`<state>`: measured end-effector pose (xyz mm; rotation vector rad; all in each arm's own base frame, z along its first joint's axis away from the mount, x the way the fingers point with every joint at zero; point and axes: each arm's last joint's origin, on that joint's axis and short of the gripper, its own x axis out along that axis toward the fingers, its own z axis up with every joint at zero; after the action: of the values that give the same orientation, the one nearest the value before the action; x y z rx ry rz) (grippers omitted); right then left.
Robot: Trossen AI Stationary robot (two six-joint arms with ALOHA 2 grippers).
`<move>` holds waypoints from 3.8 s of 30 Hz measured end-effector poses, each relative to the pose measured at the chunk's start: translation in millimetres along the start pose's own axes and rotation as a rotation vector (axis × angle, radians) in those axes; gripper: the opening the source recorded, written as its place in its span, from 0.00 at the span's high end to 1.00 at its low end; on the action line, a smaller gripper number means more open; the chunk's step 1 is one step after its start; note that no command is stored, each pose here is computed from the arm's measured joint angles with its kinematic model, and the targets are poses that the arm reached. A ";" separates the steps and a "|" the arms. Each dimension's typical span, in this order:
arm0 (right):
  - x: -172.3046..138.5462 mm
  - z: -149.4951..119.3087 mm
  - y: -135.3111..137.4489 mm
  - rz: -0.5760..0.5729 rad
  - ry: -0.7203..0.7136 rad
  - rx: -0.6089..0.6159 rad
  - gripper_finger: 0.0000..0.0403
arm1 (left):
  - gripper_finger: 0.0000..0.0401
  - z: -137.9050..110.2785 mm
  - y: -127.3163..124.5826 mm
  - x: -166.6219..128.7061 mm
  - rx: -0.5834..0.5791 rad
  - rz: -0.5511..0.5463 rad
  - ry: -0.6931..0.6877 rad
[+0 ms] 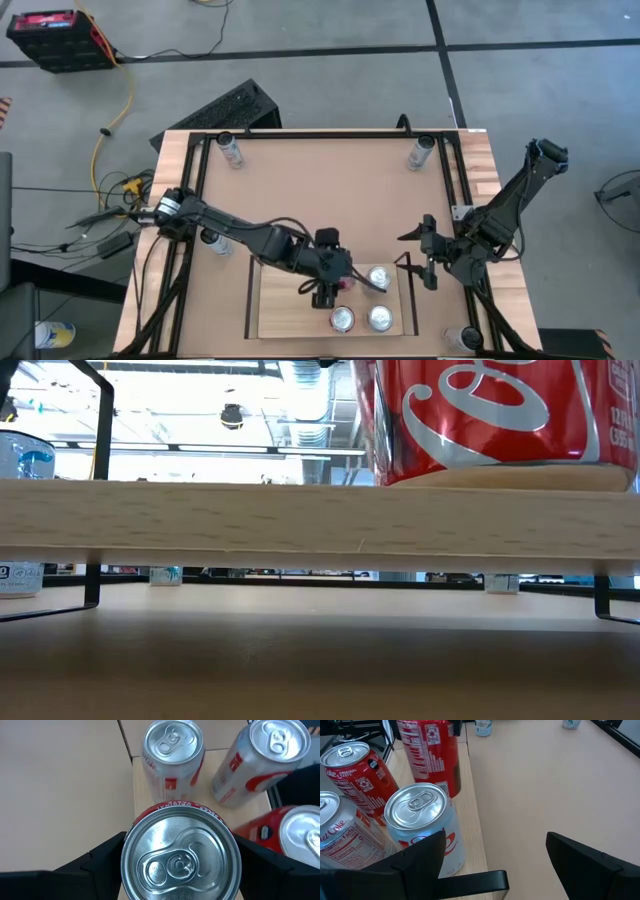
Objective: Place canned beverage on shelf
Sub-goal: Put the red soda can aligned with the other red soda can on the shelf, then adjust the red soda can on the shelf
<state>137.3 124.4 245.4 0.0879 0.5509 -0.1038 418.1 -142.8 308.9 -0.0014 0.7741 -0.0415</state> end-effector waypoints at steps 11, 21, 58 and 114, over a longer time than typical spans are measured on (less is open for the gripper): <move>0.7 0.4 -0.7 -0.001 0.003 -0.003 0.08 | 0.30 -6.0 2.9 21.9 -0.010 -0.042 0.046; 0.8 0.4 -0.6 0.001 0.005 -0.004 0.08 | 0.30 -6.5 2.6 22.0 -0.009 -0.041 0.051; 0.0 0.0 0.4 0.014 0.009 -0.024 0.08 | 0.29 -14.6 -3.5 39.0 -0.026 -0.063 0.091; -0.3 -0.2 0.7 0.017 0.010 -0.017 0.08 | 0.12 42.0 -11.1 -39.6 0.041 -0.003 -0.022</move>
<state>137.0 125.1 245.4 0.0764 0.5613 -0.0819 418.8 -153.1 366.8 0.0358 0.7512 -0.0599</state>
